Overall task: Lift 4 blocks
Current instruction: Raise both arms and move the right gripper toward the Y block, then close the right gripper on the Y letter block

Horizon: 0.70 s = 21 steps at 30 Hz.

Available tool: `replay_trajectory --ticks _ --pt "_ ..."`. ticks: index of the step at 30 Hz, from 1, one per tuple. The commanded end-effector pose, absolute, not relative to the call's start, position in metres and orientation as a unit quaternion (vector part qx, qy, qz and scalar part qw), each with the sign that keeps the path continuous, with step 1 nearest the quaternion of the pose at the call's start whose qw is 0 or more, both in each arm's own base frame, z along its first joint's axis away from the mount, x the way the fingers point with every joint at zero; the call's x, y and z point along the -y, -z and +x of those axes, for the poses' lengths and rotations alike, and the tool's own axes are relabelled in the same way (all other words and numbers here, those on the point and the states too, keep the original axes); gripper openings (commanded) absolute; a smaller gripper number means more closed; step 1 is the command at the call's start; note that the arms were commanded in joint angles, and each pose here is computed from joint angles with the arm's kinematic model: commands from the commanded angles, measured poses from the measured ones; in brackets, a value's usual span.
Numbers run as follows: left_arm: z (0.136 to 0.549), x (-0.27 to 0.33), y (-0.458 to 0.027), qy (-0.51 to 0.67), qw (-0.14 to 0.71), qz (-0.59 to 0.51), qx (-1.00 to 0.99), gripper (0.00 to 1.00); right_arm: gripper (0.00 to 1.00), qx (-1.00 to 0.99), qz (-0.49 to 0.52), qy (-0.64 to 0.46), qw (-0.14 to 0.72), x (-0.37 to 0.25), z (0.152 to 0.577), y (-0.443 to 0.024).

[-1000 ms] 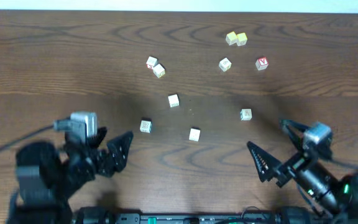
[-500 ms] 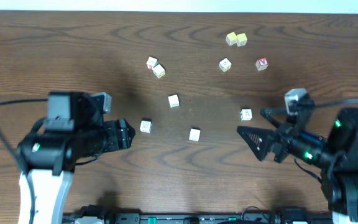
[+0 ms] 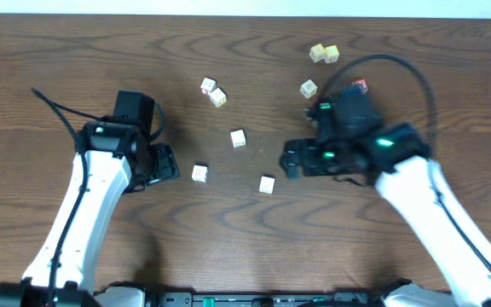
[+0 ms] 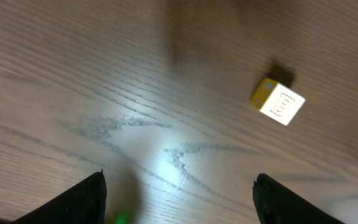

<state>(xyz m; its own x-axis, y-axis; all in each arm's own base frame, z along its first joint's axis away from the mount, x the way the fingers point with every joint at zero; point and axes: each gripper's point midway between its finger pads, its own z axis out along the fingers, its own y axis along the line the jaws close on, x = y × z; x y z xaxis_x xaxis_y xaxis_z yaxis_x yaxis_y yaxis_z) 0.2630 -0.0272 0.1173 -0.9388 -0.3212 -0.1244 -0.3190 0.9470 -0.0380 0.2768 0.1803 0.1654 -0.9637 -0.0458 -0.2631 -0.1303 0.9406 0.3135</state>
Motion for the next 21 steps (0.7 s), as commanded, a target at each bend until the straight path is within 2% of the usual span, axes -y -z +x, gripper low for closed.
replay_trajectory --ticks 1,4,8,12,15,21 --pt "0.271 0.021 -0.118 -0.007 0.072 -0.188 -0.98 0.76 0.99 -0.986 0.043 -0.1 0.129 -0.187 0.292 -0.138" --pt "0.273 0.014 -0.117 -0.006 0.074 -0.226 -0.971 0.76 0.98 -0.989 0.03 -0.097 0.107 -0.211 0.291 -0.112" --pt "0.276 0.001 -0.117 -0.005 0.079 -0.259 -0.963 0.76 0.79 -0.991 0.03 -0.092 0.089 -0.232 0.291 -0.083" --pt "0.276 -0.004 -0.117 -0.006 0.079 -0.269 -0.96 0.75 0.74 -0.994 0.032 -0.074 0.072 -0.236 0.29 -0.061" --pt "0.276 -0.004 -0.117 -0.005 0.079 -0.269 -0.96 0.76 0.66 -0.996 0.043 -0.061 0.058 -0.235 0.289 -0.046" --pt "0.276 -0.004 -0.117 -0.005 0.079 -0.269 -0.96 0.76 0.64 -0.997 0.046 -0.054 0.042 -0.237 0.288 -0.027"
